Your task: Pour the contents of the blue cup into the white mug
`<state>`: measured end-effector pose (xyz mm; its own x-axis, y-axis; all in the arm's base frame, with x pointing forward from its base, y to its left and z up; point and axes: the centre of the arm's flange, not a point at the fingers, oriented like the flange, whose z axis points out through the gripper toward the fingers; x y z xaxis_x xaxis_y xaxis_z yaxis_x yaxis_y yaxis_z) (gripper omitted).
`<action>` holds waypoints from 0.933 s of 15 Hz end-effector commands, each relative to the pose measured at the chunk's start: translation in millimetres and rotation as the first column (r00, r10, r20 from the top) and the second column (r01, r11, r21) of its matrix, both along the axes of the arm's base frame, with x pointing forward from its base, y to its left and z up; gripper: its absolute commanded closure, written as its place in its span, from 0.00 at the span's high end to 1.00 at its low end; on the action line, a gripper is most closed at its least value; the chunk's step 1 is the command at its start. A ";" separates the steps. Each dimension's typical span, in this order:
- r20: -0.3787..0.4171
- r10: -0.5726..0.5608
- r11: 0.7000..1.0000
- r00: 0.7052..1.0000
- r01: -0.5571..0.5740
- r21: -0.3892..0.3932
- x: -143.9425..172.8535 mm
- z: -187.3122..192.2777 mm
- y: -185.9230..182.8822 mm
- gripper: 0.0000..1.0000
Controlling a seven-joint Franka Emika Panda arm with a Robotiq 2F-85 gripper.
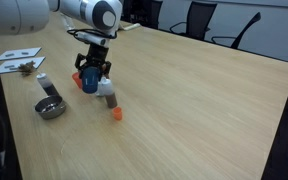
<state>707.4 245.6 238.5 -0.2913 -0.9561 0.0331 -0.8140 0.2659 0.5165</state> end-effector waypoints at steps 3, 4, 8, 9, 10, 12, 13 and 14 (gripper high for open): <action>0.032 0.032 0.997 0.999 -0.030 -0.076 41.3 6.5 15.4 0.64; 0.035 0.038 0.995 0.999 -0.035 -0.091 43.8 6.2 16.4 0.64; 0.064 0.066 0.991 0.996 -0.058 -0.123 52.8 4.5 23.1 0.64; 0.069 0.071 0.990 0.995 -0.062 -0.129 54.1 3.3 25.3 0.64; 0.072 0.079 0.989 0.994 -0.069 -0.134 56.0 2.7 27.9 0.64; 0.073 0.090 0.986 0.993 -0.079 -0.148 57.2 0.9 31.5 0.64; 0.073 0.096 0.984 0.993 -0.084 -0.155 57.2 1.1 33.0 0.64; 0.075 0.100 0.984 0.992 -0.088 -0.158 57.3 1.6 34.6 0.64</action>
